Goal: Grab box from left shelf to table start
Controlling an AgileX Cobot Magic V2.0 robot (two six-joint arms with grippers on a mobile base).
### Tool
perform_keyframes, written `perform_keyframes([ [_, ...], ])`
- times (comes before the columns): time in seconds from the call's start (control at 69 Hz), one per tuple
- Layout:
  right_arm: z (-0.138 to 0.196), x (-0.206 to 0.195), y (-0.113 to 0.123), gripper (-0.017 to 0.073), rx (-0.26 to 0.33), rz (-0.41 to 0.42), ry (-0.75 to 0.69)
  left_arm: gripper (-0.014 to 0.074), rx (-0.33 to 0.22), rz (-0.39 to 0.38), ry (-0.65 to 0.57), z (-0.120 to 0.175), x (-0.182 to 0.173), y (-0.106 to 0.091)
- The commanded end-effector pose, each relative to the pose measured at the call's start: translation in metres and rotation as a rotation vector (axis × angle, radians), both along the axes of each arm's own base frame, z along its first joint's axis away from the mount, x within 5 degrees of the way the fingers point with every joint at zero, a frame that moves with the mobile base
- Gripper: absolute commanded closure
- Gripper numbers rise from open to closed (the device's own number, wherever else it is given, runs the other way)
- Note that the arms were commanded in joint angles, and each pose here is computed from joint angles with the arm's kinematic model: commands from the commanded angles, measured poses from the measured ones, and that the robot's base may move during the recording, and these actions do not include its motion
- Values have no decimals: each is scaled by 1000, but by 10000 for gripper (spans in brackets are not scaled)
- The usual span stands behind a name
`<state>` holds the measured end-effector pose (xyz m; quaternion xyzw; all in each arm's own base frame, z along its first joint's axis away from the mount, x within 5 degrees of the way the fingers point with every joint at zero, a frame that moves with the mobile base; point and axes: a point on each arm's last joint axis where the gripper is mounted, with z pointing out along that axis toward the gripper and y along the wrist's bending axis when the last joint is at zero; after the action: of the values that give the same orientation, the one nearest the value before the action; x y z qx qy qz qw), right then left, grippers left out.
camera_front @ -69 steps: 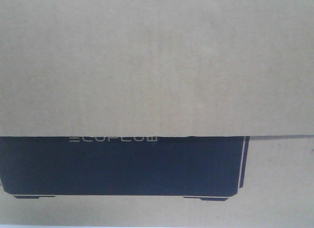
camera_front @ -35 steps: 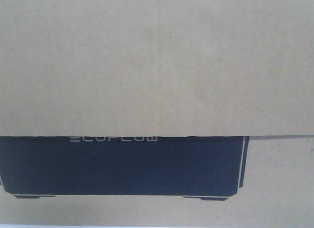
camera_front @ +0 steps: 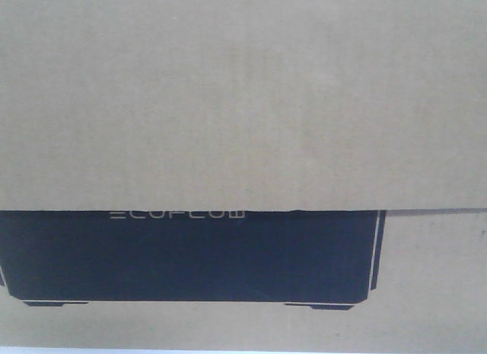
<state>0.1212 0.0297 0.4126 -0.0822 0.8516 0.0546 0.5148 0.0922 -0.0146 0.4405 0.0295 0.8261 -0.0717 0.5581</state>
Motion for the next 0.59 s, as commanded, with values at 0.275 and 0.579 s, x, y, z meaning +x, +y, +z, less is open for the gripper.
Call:
perform_keyframes([
  [0.275, -31, -51, -15, 502, 61, 31, -325, 697, -33, 14, -323, -49, -55, 6],
  [0.579, -79, -80, -23, 502, 95, 46, -452, 697, -30, 36, -517, -110, -87, 12],
])
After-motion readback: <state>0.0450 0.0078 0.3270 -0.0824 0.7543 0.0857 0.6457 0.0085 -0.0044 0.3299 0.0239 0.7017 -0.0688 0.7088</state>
